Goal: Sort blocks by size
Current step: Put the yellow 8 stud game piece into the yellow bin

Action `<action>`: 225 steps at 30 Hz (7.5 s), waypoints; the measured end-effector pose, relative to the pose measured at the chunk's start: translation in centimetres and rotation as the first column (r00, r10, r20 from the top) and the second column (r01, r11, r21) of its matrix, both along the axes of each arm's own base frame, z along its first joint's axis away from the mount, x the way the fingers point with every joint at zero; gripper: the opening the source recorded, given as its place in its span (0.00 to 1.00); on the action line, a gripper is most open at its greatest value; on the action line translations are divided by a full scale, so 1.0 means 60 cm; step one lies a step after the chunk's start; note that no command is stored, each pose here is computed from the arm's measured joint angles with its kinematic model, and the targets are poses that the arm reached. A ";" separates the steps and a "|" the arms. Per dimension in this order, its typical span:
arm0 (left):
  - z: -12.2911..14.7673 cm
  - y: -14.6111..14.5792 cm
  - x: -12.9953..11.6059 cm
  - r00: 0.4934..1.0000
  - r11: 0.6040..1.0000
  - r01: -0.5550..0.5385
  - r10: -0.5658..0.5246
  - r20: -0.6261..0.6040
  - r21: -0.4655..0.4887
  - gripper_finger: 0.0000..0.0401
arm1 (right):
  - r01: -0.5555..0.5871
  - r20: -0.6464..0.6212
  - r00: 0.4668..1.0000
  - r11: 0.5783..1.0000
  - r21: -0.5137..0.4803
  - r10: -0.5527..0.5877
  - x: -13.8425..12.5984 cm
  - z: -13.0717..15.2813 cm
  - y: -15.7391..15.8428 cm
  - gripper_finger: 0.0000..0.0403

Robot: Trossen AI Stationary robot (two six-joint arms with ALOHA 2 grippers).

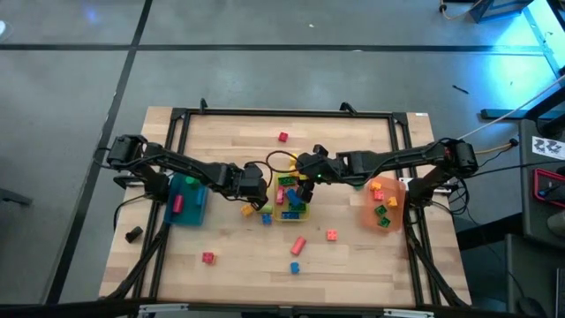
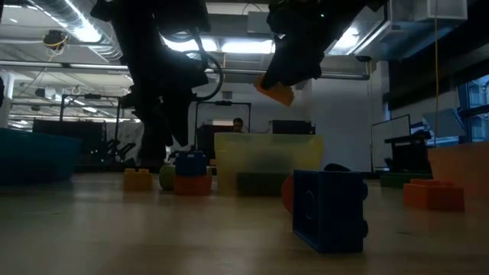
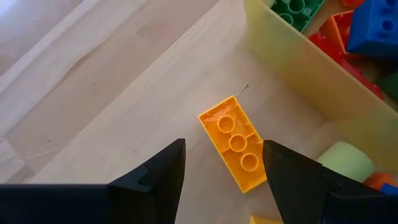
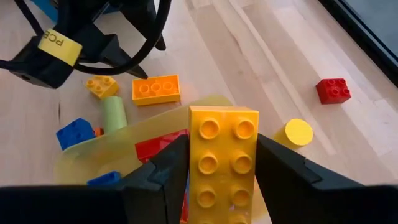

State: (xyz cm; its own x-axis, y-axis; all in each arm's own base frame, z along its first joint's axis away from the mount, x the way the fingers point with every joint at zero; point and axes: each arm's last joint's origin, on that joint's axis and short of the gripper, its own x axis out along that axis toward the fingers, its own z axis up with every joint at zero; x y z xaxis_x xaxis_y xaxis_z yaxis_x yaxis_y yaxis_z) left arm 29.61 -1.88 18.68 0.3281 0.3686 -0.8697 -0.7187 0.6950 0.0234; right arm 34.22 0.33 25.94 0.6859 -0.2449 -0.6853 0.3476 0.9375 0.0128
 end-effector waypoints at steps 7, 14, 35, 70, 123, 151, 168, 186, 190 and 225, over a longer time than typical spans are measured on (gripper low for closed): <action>0.000 0.000 0.000 1.000 1.000 0.001 -0.001 -0.001 0.001 0.49 | 0.008 -0.001 1.000 1.000 -0.007 -0.008 0.000 0.000 -0.001 0.42; 0.000 0.000 0.000 1.000 1.000 0.000 0.000 0.000 0.001 0.49 | 0.006 -0.002 1.000 1.000 -0.006 -0.006 0.000 0.000 -0.001 0.42; -0.043 -0.002 0.020 0.999 1.000 -0.027 0.027 -0.027 0.006 0.49 | -0.010 -0.006 1.000 0.996 -0.094 0.009 0.007 -0.004 -0.003 0.42; 0.040 -0.014 -0.112 0.987 0.936 0.109 -0.142 0.074 0.333 0.49 | -0.040 -0.070 0.997 0.997 -0.070 0.035 0.028 -0.048 0.000 0.42; 0.031 -0.016 -0.115 0.954 0.912 0.176 -0.251 0.164 0.372 0.49 | -0.036 -0.008 0.999 0.999 -0.034 0.036 0.034 -0.042 0.001 0.75; 0.049 -0.004 -0.090 0.875 0.987 -0.029 -0.052 0.481 0.160 0.49 | -0.131 -0.252 0.965 0.965 -0.228 0.071 -0.043 0.006 -0.008 0.76; 0.004 0.025 -0.051 0.895 0.999 0.036 -0.037 0.444 0.012 0.49 | 0.056 -0.192 0.976 0.968 -0.246 -0.105 -0.153 0.025 -0.067 0.76; -0.092 0.022 -0.034 0.972 0.999 -0.006 0.016 0.233 -0.046 0.49 | 0.001 -0.170 0.985 0.987 -0.163 -0.029 -0.150 0.002 -0.062 0.76; -0.112 0.021 -0.029 0.978 0.999 -0.008 0.017 0.208 -0.047 0.49 | 0.001 -0.167 0.985 0.987 -0.163 -0.029 -0.150 0.002 -0.062 0.76; 0.056 0.047 0.002 0.754 0.957 0.273 -0.276 0.596 0.097 0.38 | 0.005 -0.137 0.990 0.986 -0.167 -0.028 -0.146 0.005 -0.063 0.76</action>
